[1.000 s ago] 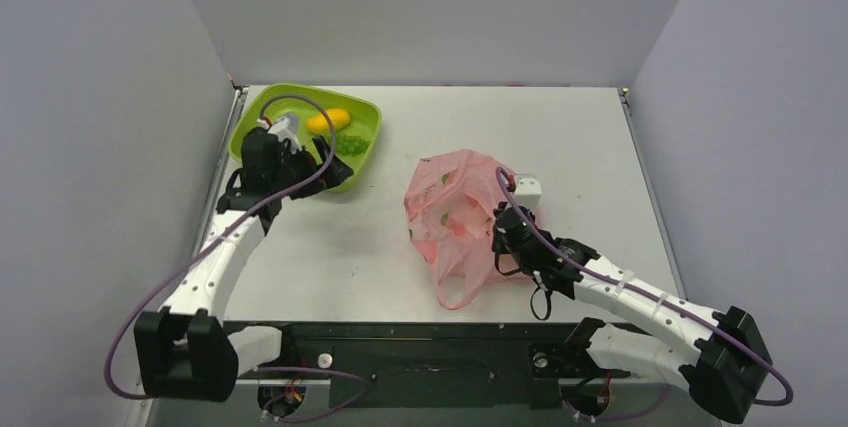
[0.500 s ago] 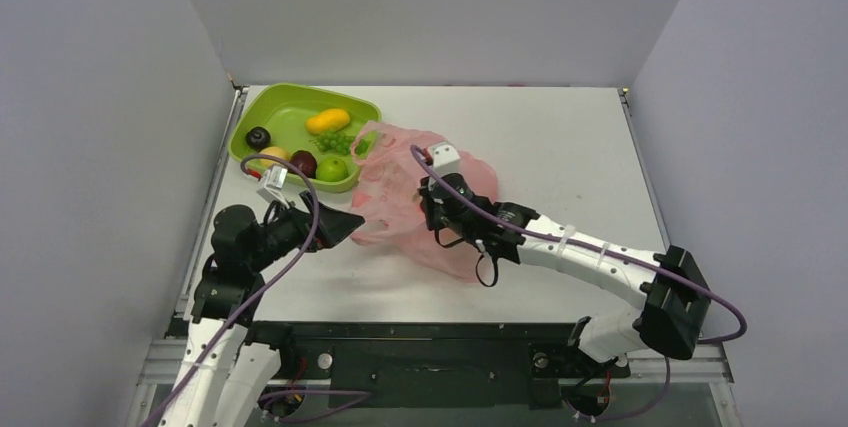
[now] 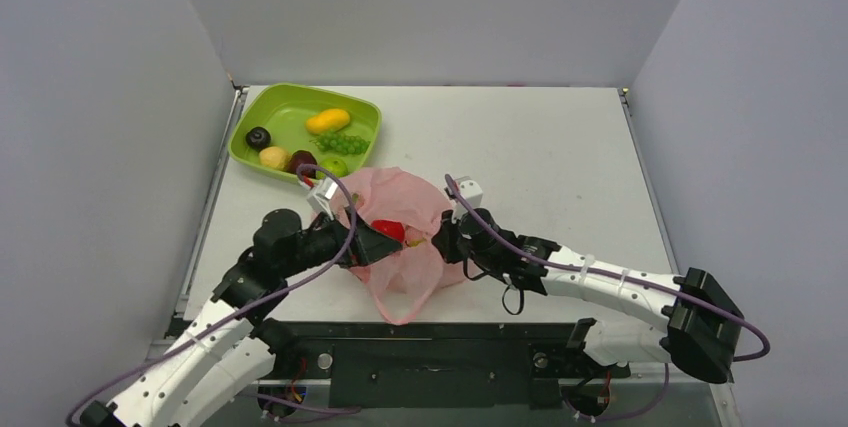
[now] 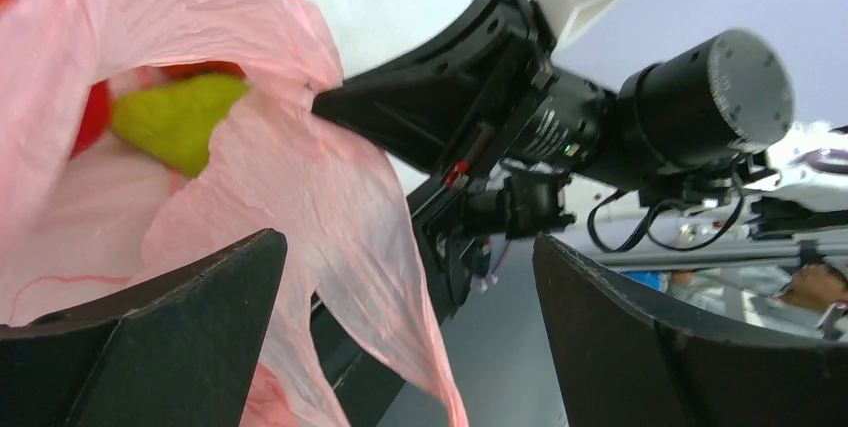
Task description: Take the fake fruits out of the plastic bag
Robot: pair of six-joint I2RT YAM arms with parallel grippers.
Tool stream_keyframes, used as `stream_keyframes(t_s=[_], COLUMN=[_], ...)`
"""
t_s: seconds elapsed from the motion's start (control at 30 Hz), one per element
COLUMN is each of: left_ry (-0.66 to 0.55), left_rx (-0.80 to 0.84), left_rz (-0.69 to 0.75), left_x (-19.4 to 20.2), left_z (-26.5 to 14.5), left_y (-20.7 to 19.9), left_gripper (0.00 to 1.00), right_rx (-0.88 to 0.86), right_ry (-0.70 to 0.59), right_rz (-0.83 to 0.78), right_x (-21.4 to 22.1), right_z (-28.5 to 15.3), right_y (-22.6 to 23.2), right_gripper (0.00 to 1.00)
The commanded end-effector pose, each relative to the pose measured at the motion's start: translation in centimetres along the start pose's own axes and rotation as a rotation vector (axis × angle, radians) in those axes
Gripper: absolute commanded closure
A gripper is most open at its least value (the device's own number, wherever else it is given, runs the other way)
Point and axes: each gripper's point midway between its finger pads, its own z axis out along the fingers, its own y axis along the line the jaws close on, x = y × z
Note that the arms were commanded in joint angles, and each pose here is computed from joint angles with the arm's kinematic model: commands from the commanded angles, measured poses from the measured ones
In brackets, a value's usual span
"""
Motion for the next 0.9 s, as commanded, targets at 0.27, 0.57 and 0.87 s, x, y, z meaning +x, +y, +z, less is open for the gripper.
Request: stream_keyframes(t_s=[0.27, 0.57, 0.87], left_ry=[0.041, 0.032, -0.015], left_rx=[-0.113, -0.244, -0.349], left_rz=[0.276, 0.325, 0.345], left_x=[3.9, 5.0, 4.6], left_z=[5.9, 6.1, 5.8], left_y=[-1.7, 1.7, 4.8], left_gripper=[0.12, 0.16, 0.21], right_rx=[0.023, 0.049, 0.010], right_ry=[-0.093, -0.060, -0.038], right_rz=[0.166, 0.108, 0.107], right_x=[0.6, -0.7, 0.5], right_z=[-1.7, -3.2, -2.7], right_y=[-3.4, -2.3, -0.6], right_gripper=[1.00, 1.00, 1.00])
